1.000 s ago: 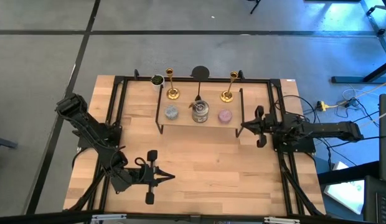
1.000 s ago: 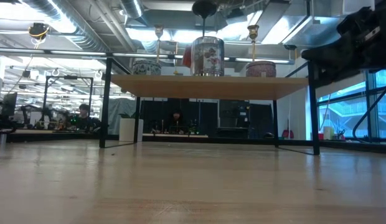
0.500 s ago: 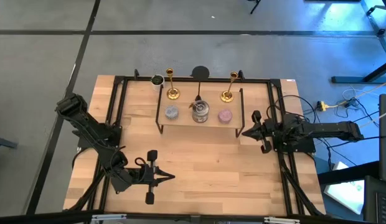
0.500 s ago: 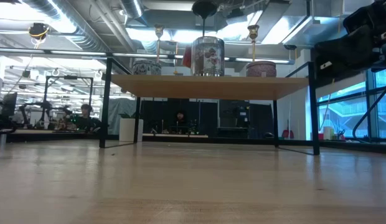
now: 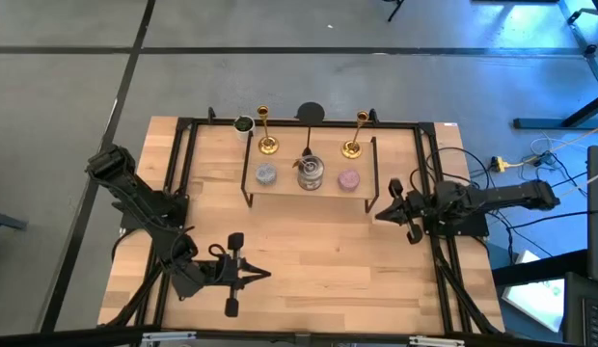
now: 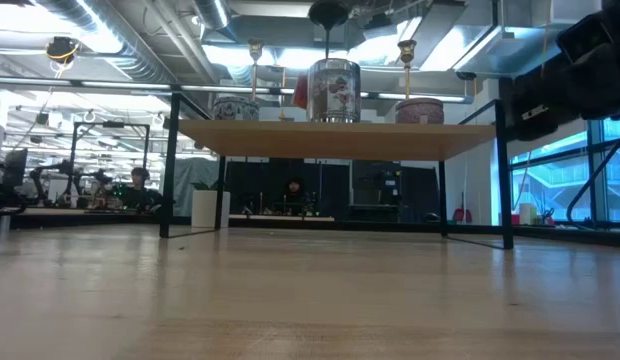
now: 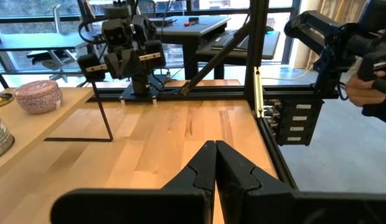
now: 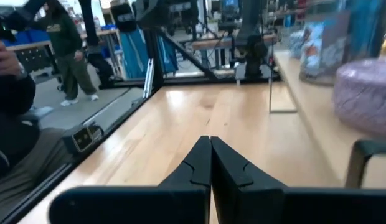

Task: Pick & Place candle stick holders
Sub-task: Return to Home Position

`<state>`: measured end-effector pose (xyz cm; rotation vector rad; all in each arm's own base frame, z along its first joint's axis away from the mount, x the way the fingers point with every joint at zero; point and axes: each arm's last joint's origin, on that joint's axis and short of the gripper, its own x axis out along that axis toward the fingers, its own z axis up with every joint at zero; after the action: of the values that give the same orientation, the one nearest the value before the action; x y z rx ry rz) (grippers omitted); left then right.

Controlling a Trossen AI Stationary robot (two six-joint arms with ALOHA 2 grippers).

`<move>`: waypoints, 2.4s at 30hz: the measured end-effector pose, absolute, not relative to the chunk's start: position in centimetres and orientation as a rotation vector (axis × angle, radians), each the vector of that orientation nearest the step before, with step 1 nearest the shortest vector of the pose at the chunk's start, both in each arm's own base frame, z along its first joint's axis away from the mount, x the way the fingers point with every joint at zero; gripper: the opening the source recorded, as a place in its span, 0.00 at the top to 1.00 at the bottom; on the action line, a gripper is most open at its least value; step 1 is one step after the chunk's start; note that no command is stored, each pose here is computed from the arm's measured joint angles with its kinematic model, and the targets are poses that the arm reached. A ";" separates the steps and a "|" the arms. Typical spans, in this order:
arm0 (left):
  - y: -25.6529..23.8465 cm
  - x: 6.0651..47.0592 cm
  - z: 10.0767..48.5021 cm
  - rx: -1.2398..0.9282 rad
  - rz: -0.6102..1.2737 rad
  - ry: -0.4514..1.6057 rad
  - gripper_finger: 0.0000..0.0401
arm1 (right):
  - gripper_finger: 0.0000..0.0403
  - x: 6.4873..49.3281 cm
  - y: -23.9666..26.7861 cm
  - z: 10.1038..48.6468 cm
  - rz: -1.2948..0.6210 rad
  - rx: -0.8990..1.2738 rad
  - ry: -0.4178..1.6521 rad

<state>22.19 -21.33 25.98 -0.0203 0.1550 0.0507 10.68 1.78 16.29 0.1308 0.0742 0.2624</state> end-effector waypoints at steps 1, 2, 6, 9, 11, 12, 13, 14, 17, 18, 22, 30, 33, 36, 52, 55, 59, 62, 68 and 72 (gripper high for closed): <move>-21.4 22.1 26.0 -0.020 0.048 0.155 1.00 | 1.00 10.7 1.9 16.2 0.262 0.130 0.088; -21.4 22.1 26.0 -0.020 0.046 0.155 1.00 | 1.00 10.6 2.0 16.0 0.256 0.128 0.099; -21.6 21.9 26.0 -0.018 0.052 0.152 1.00 | 1.00 10.5 2.4 15.8 0.225 0.110 0.122; -21.6 21.9 26.0 -0.018 0.057 0.151 1.00 | 1.00 10.5 2.6 15.7 0.206 0.096 0.132; -21.6 21.9 26.0 -0.018 0.059 0.151 1.00 | 1.00 10.5 2.7 15.6 0.213 0.084 0.134; -21.6 21.9 26.0 -0.018 0.059 0.151 1.00 | 1.00 10.4 2.7 15.6 0.217 0.079 0.133; -21.6 21.9 26.0 -0.018 0.059 0.151 1.00 | 1.00 10.4 2.8 15.6 0.222 0.076 0.134; -21.6 21.9 26.0 -0.018 0.059 0.151 1.00 | 1.00 10.4 2.8 15.6 0.235 0.069 0.133; -21.5 21.9 26.0 -0.018 0.062 0.151 1.00 | 1.00 10.3 2.9 15.7 0.256 0.048 0.123; -21.5 21.9 26.0 -0.018 0.062 0.151 1.00 | 1.00 10.3 2.9 15.7 0.245 0.044 0.121; -21.6 21.9 26.0 -0.018 0.059 0.150 1.00 | 1.00 10.0 2.7 15.9 0.218 0.027 0.091; -21.8 21.6 26.0 -0.011 0.055 0.150 1.00 | 1.00 9.8 2.7 16.2 0.254 -0.008 0.050; -21.8 21.6 26.0 -0.011 0.055 0.149 1.00 | 1.00 9.8 2.7 16.2 0.254 0.001 0.051; -21.8 21.6 26.0 -0.010 0.056 0.149 1.00 | 1.00 9.8 2.7 16.2 0.253 0.046 0.056; -20.8 20.8 27.2 0.094 0.007 0.171 1.00 | 1.00 9.8 2.7 16.2 0.250 0.211 0.078; -20.3 20.2 28.1 0.098 -0.027 0.176 1.00 | 1.00 9.8 2.7 16.2 0.250 0.211 0.078; -19.6 19.3 29.2 0.130 -0.105 0.178 1.00 | 1.00 9.8 2.7 16.2 0.250 0.211 0.078; -18.9 18.7 29.8 0.151 -0.108 0.179 1.00 | 1.00 9.8 2.7 16.2 0.250 0.211 0.078; -17.1 17.0 29.4 0.146 -0.201 0.127 1.00 | 1.00 9.8 2.7 16.2 0.250 0.211 0.078; -15.0 15.4 28.5 0.102 -0.264 0.064 1.00 | 1.00 9.8 2.7 16.2 0.250 0.212 0.077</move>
<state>15.44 -14.99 28.46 0.1025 0.0644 -0.2640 9.78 2.74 16.24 0.2115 0.0774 0.2502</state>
